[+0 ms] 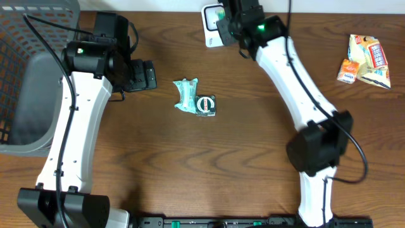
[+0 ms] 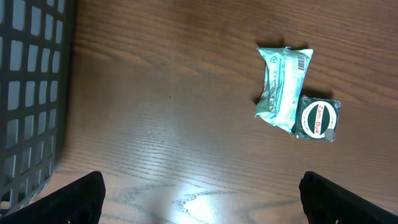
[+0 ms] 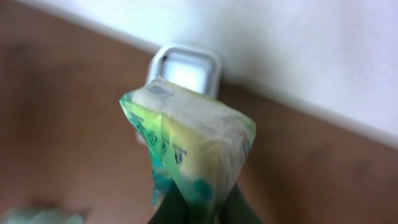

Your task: Scan the item barcode

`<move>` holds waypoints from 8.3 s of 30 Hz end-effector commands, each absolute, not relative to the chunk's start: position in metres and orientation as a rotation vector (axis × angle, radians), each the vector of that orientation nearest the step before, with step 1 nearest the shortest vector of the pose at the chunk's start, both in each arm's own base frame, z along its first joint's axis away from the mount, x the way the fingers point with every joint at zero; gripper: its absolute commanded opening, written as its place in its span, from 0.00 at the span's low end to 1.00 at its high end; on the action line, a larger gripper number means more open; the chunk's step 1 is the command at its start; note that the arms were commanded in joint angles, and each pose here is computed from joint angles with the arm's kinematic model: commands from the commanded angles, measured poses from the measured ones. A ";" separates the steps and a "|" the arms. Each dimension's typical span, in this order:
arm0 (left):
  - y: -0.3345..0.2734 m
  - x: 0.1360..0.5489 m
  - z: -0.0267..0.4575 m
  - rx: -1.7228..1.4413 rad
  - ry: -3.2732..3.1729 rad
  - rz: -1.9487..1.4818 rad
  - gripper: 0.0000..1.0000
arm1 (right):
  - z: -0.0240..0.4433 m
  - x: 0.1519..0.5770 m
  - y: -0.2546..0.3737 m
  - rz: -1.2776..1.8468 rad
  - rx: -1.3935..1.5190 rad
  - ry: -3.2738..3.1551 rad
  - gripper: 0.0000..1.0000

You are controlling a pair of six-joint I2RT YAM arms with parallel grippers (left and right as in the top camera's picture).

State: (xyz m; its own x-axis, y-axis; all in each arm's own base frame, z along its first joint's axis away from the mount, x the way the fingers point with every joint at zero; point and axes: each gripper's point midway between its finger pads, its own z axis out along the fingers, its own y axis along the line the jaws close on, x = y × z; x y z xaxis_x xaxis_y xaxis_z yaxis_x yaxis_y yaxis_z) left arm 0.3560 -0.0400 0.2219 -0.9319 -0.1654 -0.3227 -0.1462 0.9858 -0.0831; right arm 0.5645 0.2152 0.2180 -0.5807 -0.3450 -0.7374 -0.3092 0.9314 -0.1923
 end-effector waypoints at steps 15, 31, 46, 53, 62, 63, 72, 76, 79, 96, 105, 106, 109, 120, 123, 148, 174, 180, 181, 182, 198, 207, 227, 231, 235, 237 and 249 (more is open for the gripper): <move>-0.038 0.356 0.219 -0.222 2.807 -0.070 0.98 | 0.140 0.631 0.246 -0.712 -0.977 1.872 0.01; -0.039 0.356 0.219 -0.222 2.807 -0.071 0.98 | 0.169 0.607 0.025 -0.786 -0.373 2.316 0.01; -0.039 0.356 0.219 -0.222 2.807 -0.071 0.98 | 0.105 0.525 -0.178 -0.496 0.281 2.714 0.99; -0.038 0.356 0.219 -0.222 2.807 -0.070 0.98 | 0.100 0.532 -0.146 -0.277 0.294 2.723 0.99; -0.039 0.356 0.219 -0.222 2.807 -0.071 0.98 | 0.141 0.521 0.061 0.972 0.009 2.642 0.99; -0.039 0.356 0.219 -0.222 2.807 -0.071 0.98 | 0.145 0.517 0.075 1.036 -0.016 2.634 0.99; -0.038 0.356 0.219 -0.222 2.807 -0.070 0.98 | 0.107 0.477 0.206 0.737 -0.403 2.818 0.93; -0.039 0.356 0.219 -0.222 2.807 -0.071 0.98 | 0.090 0.462 0.239 0.434 -0.354 2.890 0.94; -0.039 0.356 0.219 -0.222 2.807 -0.071 0.98 | 0.090 0.449 0.273 0.434 -0.448 2.862 0.93; -0.039 0.356 0.219 -0.222 2.807 -0.071 0.98 | 0.067 0.426 0.344 0.404 -0.452 2.832 0.79; -0.039 0.356 0.219 -0.222 2.807 -0.071 0.98 | 0.026 0.422 0.355 0.333 -0.491 2.857 0.79; -0.039 0.356 0.219 -0.222 2.807 -0.071 0.98 | 0.020 0.424 0.351 0.291 -0.486 2.860 0.79; -0.039 0.356 0.219 -0.222 2.807 -0.071 0.98 | 0.008 0.431 0.329 0.103 -0.457 2.856 0.72; -0.038 0.356 0.219 -0.222 2.807 -0.070 0.98 | 0.046 0.476 0.200 -0.461 -0.188 2.754 0.70; -0.039 0.356 0.219 -0.222 2.807 -0.071 0.98 | 0.055 0.479 0.171 -0.490 -0.136 2.783 0.68; -0.039 0.356 0.219 -0.222 2.807 -0.071 0.98 | 0.081 0.374 0.144 -0.213 -0.337 3.303 0.78; -0.038 0.356 0.219 -0.222 2.807 -0.070 0.98 | 0.015 0.291 0.201 0.008 -0.523 3.519 0.01; -0.039 0.356 0.219 -0.222 2.807 -0.071 0.98 | 0.028 0.312 0.230 0.185 -0.524 3.427 0.05; -0.039 0.356 0.219 -0.222 2.807 -0.071 0.98 | 0.033 0.319 0.233 0.202 -0.521 3.401 0.06; -0.039 0.356 0.219 -0.222 2.807 -0.071 0.98 | 0.039 0.326 0.235 0.217 -0.516 3.375 0.07; -0.039 0.356 0.219 -0.222 2.807 -0.071 0.98 | 0.052 0.408 0.198 0.277 -1.107 2.941 0.99; -0.039 0.356 0.219 -0.222 2.807 -0.071 0.98 | 0.022 0.392 0.197 0.763 -1.091 2.888 0.81; -0.039 0.356 0.219 -0.222 2.807 -0.071 0.98 | 0.063 0.352 0.163 0.582 -0.731 3.191 0.59; -0.039 0.356 0.219 -0.222 2.807 -0.071 0.98 | 0.076 0.380 0.164 0.504 -0.743 3.041 0.81; -0.039 0.356 0.219 -0.222 2.807 -0.071 0.98 | 0.070 0.400 0.175 0.546 -0.718 2.958 0.89; -0.039 0.356 0.219 -0.222 2.807 -0.071 0.98 | 0.062 0.404 0.182 0.597 -0.719 2.939 0.93; -0.039 0.356 0.219 -0.222 2.807 -0.071 0.98 | 0.012 0.369 0.209 0.918 -0.710 3.000 0.57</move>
State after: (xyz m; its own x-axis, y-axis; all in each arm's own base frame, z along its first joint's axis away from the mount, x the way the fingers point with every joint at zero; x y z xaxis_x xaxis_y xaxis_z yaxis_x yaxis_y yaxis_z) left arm 0.3560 -0.0400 0.2216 -0.9324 -0.1654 -0.3213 -0.1463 0.9858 -0.0827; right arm 0.3802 0.1951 0.0142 -0.9006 -0.4293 -0.0687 -0.4078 0.7795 0.4755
